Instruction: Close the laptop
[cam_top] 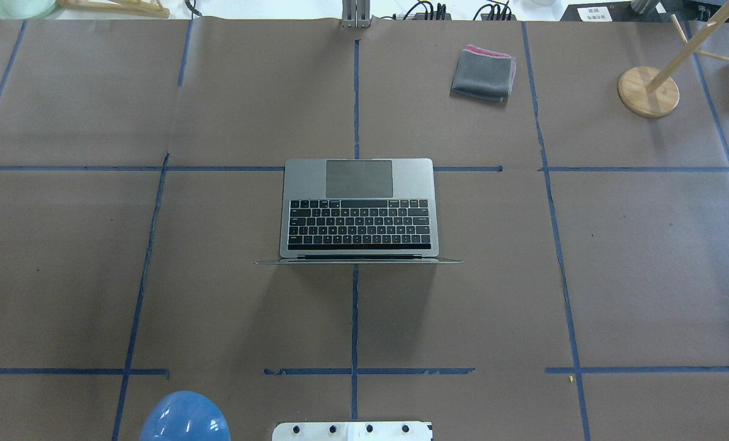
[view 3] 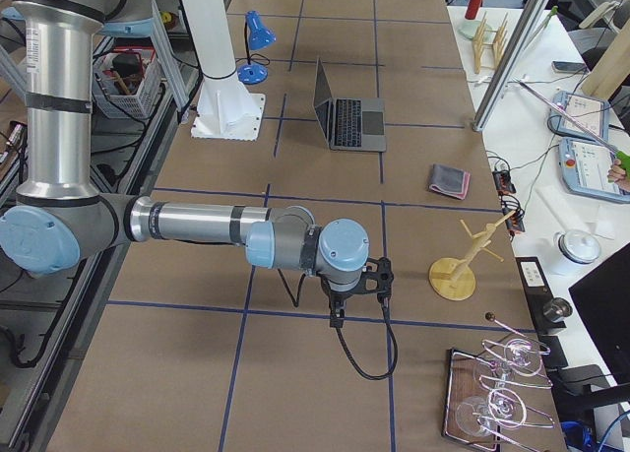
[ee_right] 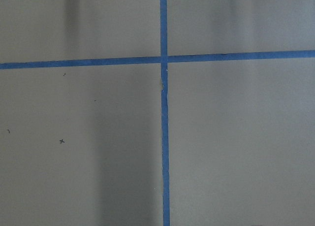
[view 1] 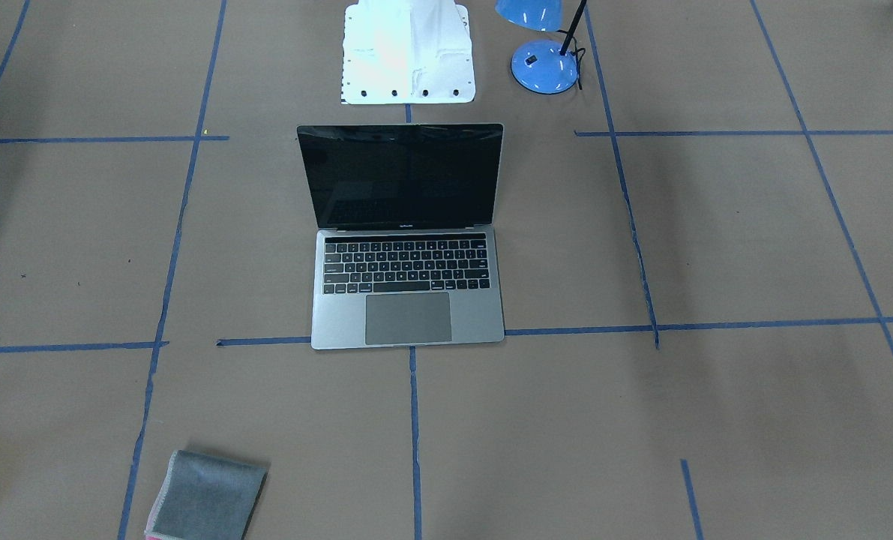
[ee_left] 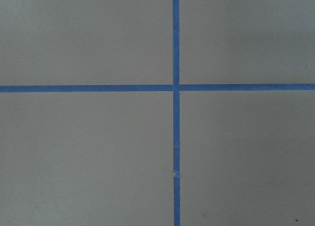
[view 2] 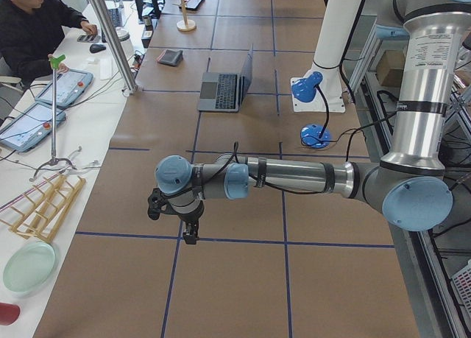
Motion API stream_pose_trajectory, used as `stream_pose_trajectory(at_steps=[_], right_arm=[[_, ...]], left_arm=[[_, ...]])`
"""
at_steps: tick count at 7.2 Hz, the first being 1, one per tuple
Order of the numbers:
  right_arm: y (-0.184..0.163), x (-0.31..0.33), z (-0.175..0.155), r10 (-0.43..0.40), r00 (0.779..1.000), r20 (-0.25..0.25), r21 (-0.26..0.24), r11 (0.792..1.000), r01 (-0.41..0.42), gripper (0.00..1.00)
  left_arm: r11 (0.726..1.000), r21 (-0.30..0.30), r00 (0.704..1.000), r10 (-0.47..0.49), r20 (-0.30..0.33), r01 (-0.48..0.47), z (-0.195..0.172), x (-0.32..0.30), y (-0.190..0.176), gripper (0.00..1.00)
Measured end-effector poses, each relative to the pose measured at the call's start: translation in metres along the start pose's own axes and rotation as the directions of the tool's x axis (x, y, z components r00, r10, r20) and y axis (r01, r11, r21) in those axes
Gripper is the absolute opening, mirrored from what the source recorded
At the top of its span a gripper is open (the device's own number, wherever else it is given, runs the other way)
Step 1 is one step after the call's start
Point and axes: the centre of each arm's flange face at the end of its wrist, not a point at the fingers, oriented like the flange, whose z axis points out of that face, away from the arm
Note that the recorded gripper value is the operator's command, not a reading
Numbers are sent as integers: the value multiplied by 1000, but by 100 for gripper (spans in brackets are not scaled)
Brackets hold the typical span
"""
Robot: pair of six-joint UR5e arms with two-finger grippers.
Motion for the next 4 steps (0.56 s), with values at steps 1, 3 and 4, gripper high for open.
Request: stream_pose_trajectory(at_steps=[1,3,4], right_arm=[[1,1,0,-1,1000,-3,0,1000,1,100],[3,2,2,-1,1000,-3,0,1000,1,100],[3,2,2,0,1000,-2,0,1000,0,100]], left_arm=[[1000,0,1000,0,0,0,0,0,0,100],[1000,0,1000,2,0,-2,0,0,0,100],[1000,-1,1000,4,0,-4,0,0,0,100]])
